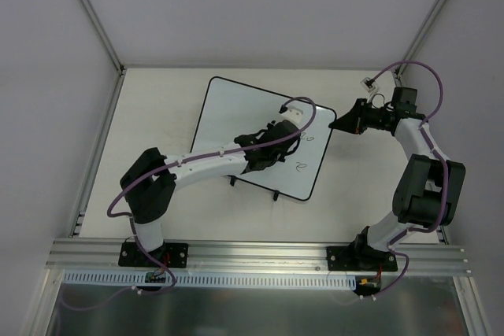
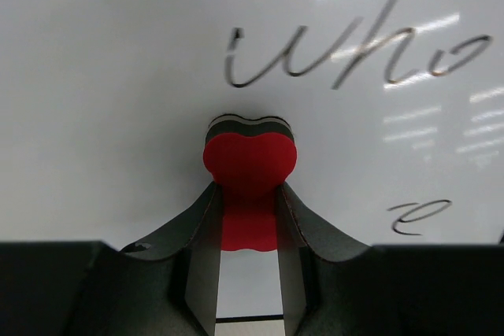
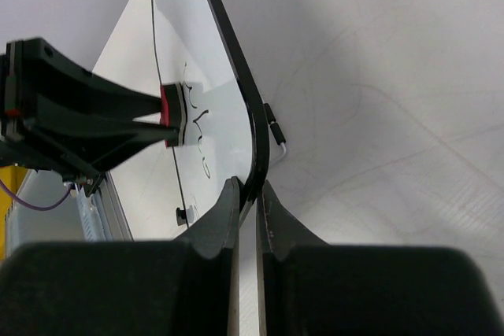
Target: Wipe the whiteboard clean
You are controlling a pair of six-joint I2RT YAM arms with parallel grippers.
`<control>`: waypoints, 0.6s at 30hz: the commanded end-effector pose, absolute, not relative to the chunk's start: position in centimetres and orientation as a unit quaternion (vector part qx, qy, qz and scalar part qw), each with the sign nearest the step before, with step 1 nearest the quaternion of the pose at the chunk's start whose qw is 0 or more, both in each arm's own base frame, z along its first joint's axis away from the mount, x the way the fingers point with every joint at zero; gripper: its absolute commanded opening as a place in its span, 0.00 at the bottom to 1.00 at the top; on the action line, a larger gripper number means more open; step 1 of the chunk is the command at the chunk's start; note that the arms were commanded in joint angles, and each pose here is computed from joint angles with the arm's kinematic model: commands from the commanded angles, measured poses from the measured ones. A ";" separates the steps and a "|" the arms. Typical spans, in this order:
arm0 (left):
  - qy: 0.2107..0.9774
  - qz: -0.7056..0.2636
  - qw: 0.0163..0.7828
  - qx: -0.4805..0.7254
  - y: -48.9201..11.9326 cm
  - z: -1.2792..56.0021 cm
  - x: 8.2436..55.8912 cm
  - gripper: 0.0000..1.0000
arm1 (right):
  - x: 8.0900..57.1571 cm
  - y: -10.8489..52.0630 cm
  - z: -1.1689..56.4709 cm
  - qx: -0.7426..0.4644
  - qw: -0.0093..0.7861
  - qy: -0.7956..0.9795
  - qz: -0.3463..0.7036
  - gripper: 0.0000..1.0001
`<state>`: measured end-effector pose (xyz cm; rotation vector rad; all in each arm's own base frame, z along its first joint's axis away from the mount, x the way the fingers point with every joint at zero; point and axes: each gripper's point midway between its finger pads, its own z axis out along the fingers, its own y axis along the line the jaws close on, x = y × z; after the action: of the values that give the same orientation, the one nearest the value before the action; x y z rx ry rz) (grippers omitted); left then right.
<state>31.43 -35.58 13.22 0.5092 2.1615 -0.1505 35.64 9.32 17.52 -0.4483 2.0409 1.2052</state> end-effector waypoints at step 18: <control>0.835 -0.055 0.376 0.399 -42.9 7.4 25.1 0.00 | 36.5 9.1 17.3 -0.222 0.394 0.789 0.416 0.00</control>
<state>26.14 -43.53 11.08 0.9018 2.0738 -0.1906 35.81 9.20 17.40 -0.4495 2.0429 1.1899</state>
